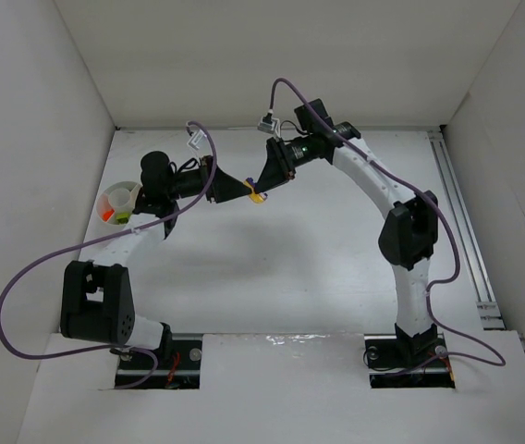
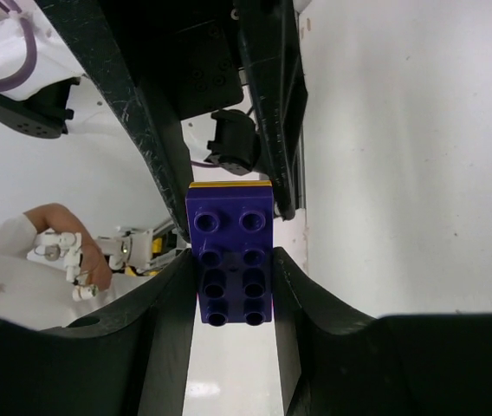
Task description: Sort the legos into containers by color
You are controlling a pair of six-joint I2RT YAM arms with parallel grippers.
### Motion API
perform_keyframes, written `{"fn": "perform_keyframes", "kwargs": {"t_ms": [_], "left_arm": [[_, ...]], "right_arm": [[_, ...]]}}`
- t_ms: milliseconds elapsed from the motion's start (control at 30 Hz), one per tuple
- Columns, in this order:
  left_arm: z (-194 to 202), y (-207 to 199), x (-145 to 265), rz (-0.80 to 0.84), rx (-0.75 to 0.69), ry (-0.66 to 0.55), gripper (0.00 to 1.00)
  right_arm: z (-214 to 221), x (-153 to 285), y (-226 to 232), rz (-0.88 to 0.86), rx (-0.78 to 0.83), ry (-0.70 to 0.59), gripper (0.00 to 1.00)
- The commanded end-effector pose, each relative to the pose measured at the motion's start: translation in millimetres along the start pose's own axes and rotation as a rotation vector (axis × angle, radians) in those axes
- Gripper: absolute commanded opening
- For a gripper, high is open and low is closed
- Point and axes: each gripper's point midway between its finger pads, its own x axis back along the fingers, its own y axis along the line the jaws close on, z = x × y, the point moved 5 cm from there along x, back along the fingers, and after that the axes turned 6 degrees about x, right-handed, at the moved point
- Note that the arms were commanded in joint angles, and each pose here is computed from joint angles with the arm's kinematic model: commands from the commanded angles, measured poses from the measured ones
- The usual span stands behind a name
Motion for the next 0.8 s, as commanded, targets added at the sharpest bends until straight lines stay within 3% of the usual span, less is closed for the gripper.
{"fn": "perform_keyframes", "kwargs": {"t_ms": [0,133,600,767], "left_arm": [[-1,-6,0,0.040,-0.055,0.002,0.39],[4,-3,1,0.037,-0.047,0.005,0.26],[24,-4,9,0.010,-0.028,0.015,0.21],[23,0,16,-0.038,-0.052,0.016,0.13]], "right_arm": [[-10,2,34,-0.012,0.138,-0.017,0.00],[-11,1,29,0.006,0.152,-0.023,0.00],[-28,62,25,0.109,0.186,-0.143,0.00],[-26,82,17,0.165,0.173,-0.178,0.00]]}}
